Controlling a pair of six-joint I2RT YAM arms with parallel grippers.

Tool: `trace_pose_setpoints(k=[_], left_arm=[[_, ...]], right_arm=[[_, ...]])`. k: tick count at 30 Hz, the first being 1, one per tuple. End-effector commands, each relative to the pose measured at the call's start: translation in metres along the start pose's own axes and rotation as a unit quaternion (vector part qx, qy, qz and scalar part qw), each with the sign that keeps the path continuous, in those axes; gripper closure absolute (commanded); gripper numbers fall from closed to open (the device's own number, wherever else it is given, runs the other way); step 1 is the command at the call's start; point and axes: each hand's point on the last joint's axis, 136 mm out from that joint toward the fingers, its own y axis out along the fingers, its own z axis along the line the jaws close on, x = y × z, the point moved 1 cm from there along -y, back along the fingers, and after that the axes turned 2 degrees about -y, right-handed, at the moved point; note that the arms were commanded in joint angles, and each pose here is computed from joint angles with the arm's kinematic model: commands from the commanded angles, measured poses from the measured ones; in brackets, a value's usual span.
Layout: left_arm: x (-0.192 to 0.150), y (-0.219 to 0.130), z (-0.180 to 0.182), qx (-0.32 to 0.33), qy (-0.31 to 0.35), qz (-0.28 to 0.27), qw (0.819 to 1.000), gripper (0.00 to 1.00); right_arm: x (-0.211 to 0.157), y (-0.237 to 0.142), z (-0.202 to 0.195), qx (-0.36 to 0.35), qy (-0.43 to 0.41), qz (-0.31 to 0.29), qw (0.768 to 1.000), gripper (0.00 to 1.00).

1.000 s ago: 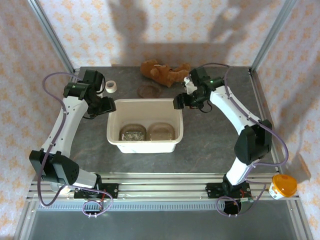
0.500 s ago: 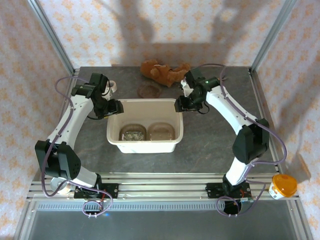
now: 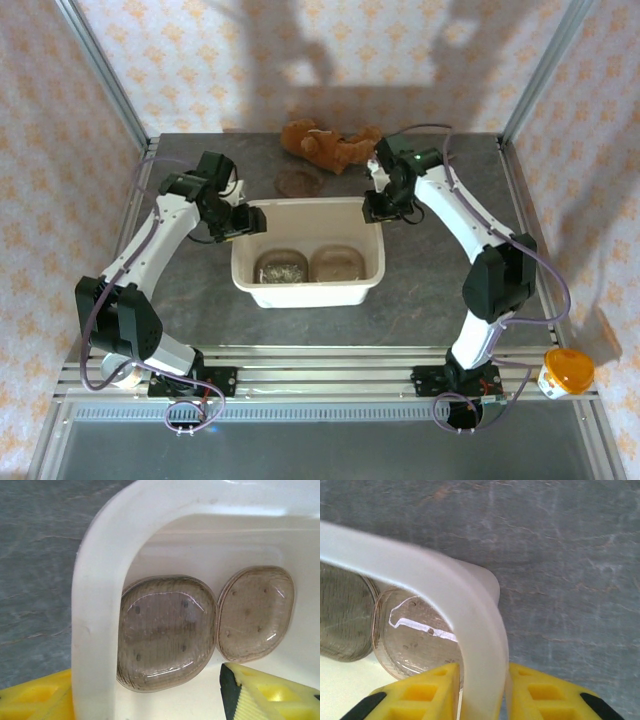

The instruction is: Place the plates into the plastic bin on the countertop

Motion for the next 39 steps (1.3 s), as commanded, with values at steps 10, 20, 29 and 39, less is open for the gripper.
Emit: trace_pose_setpoints(k=[10, 20, 29, 39], left_arm=[[0.010, 0.021, -0.075, -0.096, 0.020, -0.004, 0.995, 0.35], [0.045, 0.001, -0.092, -0.097, 0.042, -0.069, 0.992, 0.34], [0.090, -0.012, -0.061, -0.075, -0.036, -0.152, 0.985, 0.34], [0.137, 0.036, -0.027, -0.041, -0.175, -0.175, 0.968, 0.35]], right_arm=[[-0.025, -0.021, -0.077, -0.060, 0.048, 0.030, 0.997, 0.73], [-0.025, -0.031, -0.113, -0.092, 0.076, 0.026, 0.993, 0.74], [-0.023, -0.038, -0.142, -0.117, 0.100, 0.019, 0.988, 0.74], [-0.011, -0.038, -0.132, -0.083, 0.105, -0.007, 0.991, 0.62]])
